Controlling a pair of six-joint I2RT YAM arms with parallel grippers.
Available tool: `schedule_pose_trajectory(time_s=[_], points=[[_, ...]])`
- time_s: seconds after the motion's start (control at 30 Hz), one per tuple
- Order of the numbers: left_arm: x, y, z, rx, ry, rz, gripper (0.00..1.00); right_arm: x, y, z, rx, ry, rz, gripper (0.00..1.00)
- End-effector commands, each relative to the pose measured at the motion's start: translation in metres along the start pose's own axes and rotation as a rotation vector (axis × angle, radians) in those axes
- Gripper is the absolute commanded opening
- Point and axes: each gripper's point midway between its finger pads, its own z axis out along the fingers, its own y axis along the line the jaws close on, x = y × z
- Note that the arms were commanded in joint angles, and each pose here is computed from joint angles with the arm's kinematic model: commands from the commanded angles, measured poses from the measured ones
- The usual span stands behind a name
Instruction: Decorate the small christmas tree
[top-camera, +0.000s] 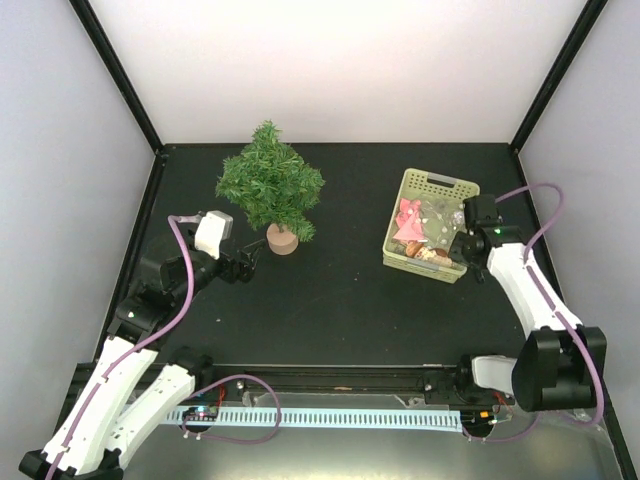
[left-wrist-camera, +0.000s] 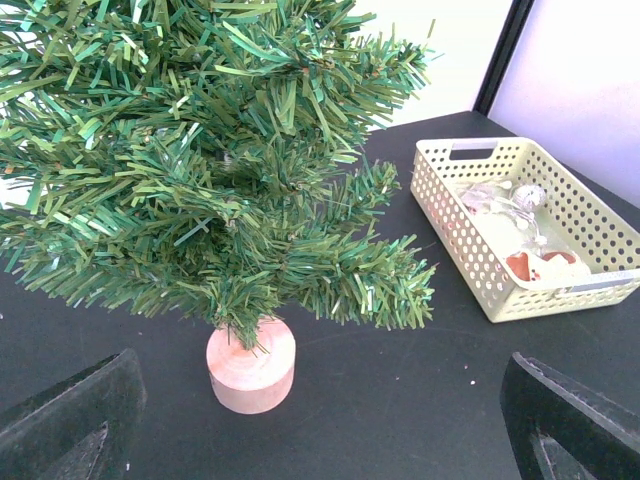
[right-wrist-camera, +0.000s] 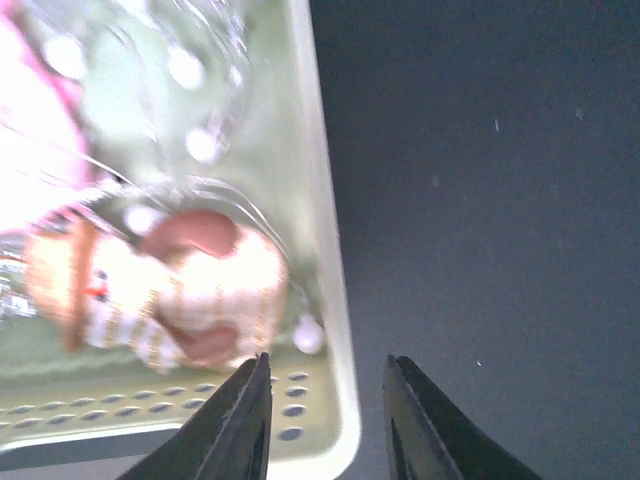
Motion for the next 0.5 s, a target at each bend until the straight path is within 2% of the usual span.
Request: schedule_pose_trajectory(time_s=[0.0, 0.13, 0.23, 0.47], points=[[-0.004, -0.004, 0.001, 0.024, -0.014, 0.002, 0.99, -0.044, 0.025, -0.041, -0.137, -0.151, 0.039, 0.34], [-0.003, -0.003, 0.001, 0.019, -0.014, 0.002, 0.99, -0.07, 0.086, -0.07, -0.385, -0.249, -0.012, 0.35], [-0.003, -0.003, 0.001, 0.014, -0.012, 0.003, 0.99, -0.073, 0.138, -0.074, -0.514, -0.254, -0.076, 0.35], [-0.002, 0.001, 0.002, -0.006, -0.008, 0.004, 0.99, -0.071, 0.208, -0.021, -0.52, -0.139, -0.114, 0.45]])
